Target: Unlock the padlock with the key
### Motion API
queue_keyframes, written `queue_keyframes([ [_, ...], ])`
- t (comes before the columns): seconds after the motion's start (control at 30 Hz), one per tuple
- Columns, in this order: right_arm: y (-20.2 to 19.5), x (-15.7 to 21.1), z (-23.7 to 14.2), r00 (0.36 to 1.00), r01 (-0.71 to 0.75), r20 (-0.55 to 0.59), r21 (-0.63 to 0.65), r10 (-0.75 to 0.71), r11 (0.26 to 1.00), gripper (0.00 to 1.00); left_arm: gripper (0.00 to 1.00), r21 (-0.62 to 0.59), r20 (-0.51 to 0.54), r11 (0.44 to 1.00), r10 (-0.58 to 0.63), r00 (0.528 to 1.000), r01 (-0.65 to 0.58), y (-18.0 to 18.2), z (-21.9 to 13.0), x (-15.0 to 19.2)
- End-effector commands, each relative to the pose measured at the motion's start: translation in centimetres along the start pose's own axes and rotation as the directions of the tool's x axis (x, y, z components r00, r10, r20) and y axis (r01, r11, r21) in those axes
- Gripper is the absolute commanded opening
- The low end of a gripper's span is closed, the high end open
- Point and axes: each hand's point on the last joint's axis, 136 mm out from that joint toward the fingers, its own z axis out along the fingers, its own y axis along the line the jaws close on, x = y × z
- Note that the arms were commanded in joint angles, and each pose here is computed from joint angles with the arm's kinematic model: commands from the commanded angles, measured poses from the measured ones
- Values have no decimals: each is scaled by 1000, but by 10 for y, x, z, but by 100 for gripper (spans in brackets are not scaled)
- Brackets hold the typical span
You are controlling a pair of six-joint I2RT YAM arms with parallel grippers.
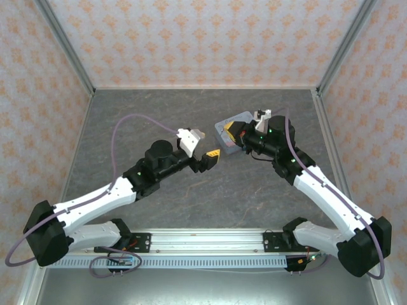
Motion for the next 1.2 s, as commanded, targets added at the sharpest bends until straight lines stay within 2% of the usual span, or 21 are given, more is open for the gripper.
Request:
queue_keyframes([
  [0.0,25,7,-10,1000,14,-18,-86,-15,996,0,72,-22,23,994,103,994,-103,2,7,-20],
  [0.17,20,10,-13,1000,4,-20,-82,-5,997,0,63,-33,-31,990,137,990,-138,3,18,-14],
  [0.5,17,14,-12,999,-3,-40,-84,-1,996,0,44,-4,-44,990,138,989,-138,-1,33,-18],
  [0.77,11,17,-12,999,-7,-51,-74,3,997,0,12,-63,-56,986,149,987,-153,10,38,-19],
  [0.9,7,18,-13,999,2,-51,-68,-5,998,0,0,-71,-70,980,181,981,-186,11,36,-18],
  [1.03,4,19,-17,998,46,-44,-49,-48,998,13,0,-69,-89,966,242,966,-249,12,30,-15],
  [1.17,-1,9,-32,993,119,28,-6,-119,993,29,0,-74,-112,930,350,930,-359,14,18,-13],
])
